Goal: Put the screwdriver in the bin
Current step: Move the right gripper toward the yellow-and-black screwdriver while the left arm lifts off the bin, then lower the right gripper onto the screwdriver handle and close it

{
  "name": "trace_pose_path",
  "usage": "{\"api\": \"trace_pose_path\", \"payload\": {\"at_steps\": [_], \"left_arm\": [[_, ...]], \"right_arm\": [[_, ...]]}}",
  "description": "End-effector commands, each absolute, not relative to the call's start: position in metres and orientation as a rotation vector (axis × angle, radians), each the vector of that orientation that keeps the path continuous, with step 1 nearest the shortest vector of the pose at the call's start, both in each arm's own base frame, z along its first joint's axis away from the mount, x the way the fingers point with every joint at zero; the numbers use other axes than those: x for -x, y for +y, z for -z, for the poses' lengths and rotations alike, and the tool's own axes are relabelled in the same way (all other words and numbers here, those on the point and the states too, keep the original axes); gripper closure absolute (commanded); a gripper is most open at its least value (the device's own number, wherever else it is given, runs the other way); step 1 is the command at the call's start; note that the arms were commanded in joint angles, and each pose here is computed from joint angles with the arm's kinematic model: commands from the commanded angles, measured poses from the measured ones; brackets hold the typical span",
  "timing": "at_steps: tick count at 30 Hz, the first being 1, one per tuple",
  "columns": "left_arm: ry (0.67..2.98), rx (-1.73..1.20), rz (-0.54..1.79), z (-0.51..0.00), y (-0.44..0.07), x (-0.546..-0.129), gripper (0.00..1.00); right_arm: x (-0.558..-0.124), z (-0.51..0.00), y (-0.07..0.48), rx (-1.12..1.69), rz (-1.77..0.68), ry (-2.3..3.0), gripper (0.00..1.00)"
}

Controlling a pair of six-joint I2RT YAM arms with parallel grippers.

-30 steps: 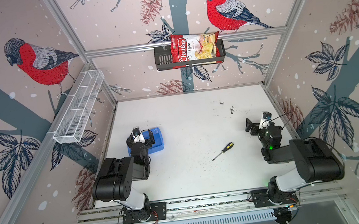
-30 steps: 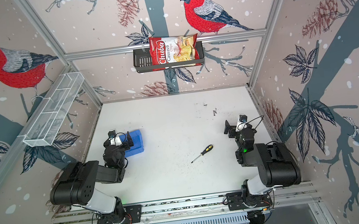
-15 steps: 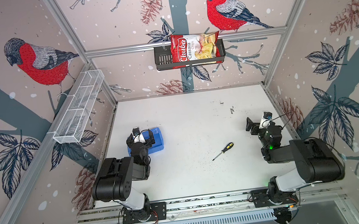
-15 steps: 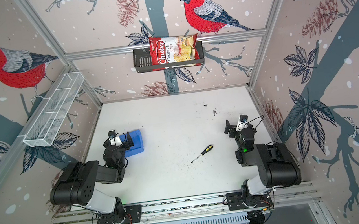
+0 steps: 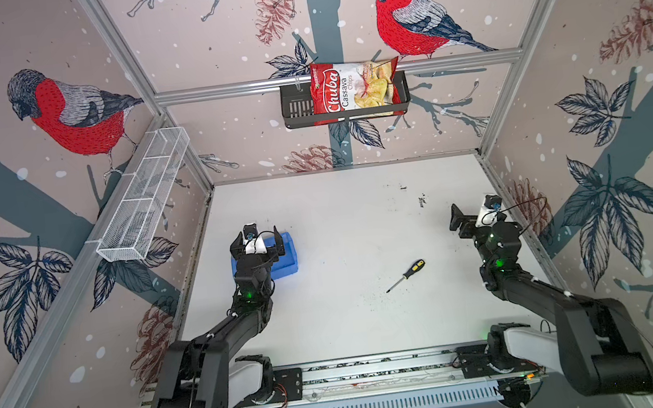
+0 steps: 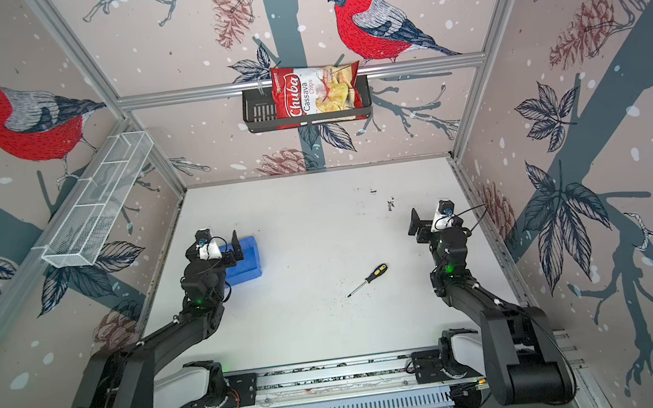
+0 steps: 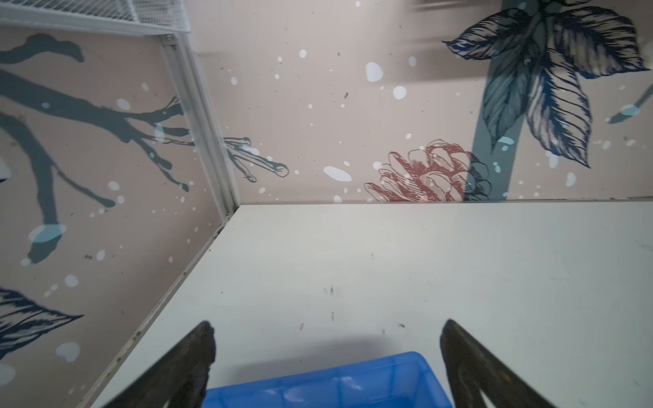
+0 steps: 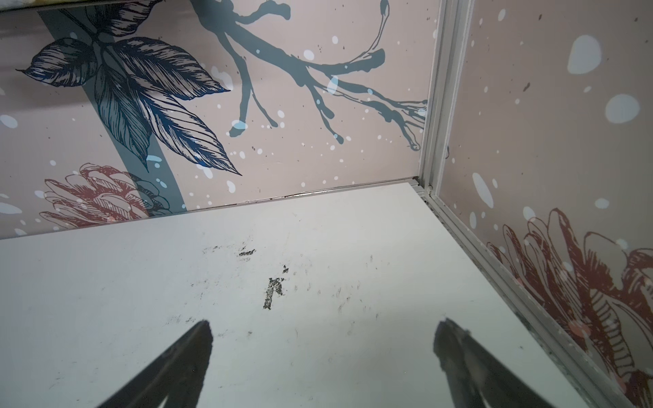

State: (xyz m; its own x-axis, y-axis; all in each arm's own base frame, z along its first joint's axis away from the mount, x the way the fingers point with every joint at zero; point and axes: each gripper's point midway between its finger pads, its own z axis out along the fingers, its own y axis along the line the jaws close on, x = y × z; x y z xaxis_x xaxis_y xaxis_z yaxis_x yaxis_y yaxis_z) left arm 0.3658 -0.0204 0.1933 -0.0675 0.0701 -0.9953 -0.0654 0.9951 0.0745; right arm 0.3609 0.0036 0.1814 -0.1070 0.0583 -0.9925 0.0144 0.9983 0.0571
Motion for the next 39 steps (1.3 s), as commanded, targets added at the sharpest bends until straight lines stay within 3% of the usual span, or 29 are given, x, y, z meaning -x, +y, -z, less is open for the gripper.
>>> {"api": "trace_pose_path", "payload": {"at_steps": [1, 9, 19, 23, 29, 39], "left_arm": [[1.749, -0.113, -0.027, -0.179, -0.047, -0.363, 0.02], [1.741, -0.339, 0.215, -0.190, -0.141, -0.343, 0.02], [1.737, -0.764, 0.425, -0.166, -0.259, -0.293, 0.02], [1.714, -0.842, 0.517, -0.157, -0.278, -0.267, 0.02], [1.725, -0.878, 0.523, -0.147, -0.289, -0.260, 0.02], [1.732, -0.848, 0.504, -0.149, -0.295, -0.268, 0.02]], "right_arm": [[-0.354, -0.171, 0.009, -0.114, -0.086, 1.762, 0.00], [-0.329, -0.159, 0.018, -0.527, -0.260, 1.849, 0.00], [-0.294, -0.116, 0.096, -0.433, -0.341, 2.172, 0.00], [-0.279, -0.094, 0.130, -0.317, -0.484, 2.324, 0.00], [-0.271, -0.068, 0.138, -0.351, -0.468, 2.510, 0.00], [-0.269, -0.029, 0.136, -0.393, -0.247, 2.751, 0.04]]}}
